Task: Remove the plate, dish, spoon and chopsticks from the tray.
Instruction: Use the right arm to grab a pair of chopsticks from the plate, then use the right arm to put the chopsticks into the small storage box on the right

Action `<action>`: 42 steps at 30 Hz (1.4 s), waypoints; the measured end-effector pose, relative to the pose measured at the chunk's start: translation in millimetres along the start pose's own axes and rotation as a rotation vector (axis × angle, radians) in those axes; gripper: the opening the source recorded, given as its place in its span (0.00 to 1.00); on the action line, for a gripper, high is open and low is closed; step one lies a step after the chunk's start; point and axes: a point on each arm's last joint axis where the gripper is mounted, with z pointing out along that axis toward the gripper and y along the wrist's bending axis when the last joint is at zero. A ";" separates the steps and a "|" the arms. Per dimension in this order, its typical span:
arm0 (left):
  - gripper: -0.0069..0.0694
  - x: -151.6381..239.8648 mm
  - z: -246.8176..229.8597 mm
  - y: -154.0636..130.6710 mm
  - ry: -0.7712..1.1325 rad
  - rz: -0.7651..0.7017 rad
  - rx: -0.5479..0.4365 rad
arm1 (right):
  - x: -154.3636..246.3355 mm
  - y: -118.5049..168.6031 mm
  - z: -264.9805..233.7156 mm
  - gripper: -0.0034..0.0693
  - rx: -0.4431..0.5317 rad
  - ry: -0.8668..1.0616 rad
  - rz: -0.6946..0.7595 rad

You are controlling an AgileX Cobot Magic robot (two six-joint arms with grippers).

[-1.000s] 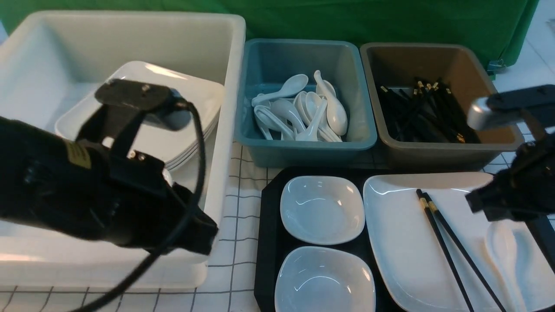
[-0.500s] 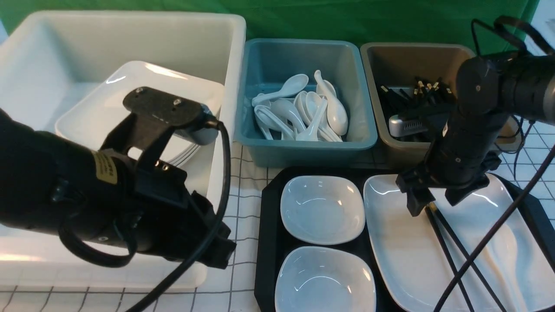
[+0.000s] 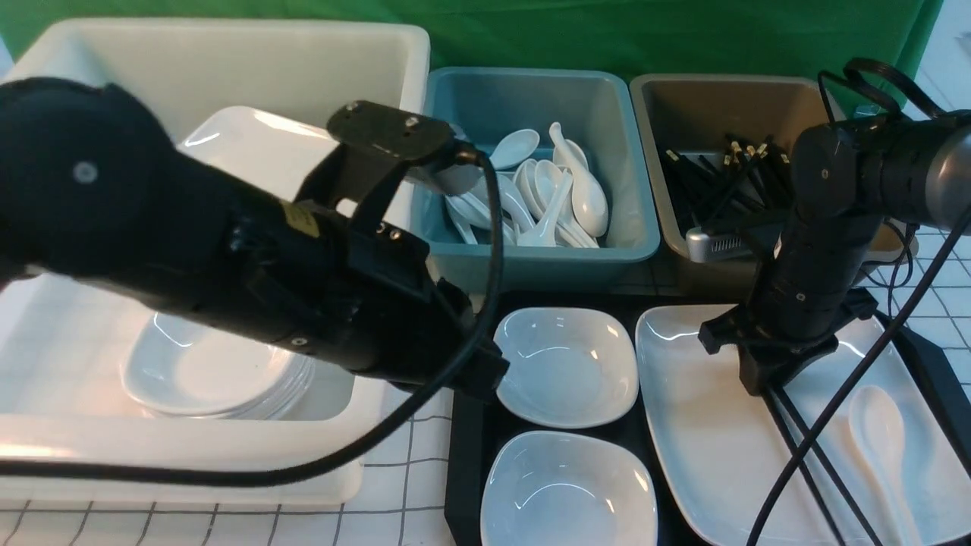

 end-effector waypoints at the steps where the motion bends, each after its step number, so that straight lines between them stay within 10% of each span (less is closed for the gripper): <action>1: 0.10 -2.0 3.0 0.3 0.021 -0.001 0.006 | -0.3 0.5 0.0 0.23 -0.005 -0.004 0.003; 21: 0.10 -28.7 0.9 6.0 -0.192 -0.012 -0.059 | 25.4 32.8 -97.5 0.23 -0.352 -0.171 -0.080; 30: 0.10 -58.0 -11.3 15.4 -0.539 0.022 -0.177 | -8.8 -5.9 -182.0 0.23 -0.240 -0.733 -0.009; 42: 0.10 -47.8 -5.4 12.0 -0.410 0.035 -0.135 | -95.5 -74.1 -159.6 0.23 -0.045 -1.149 0.187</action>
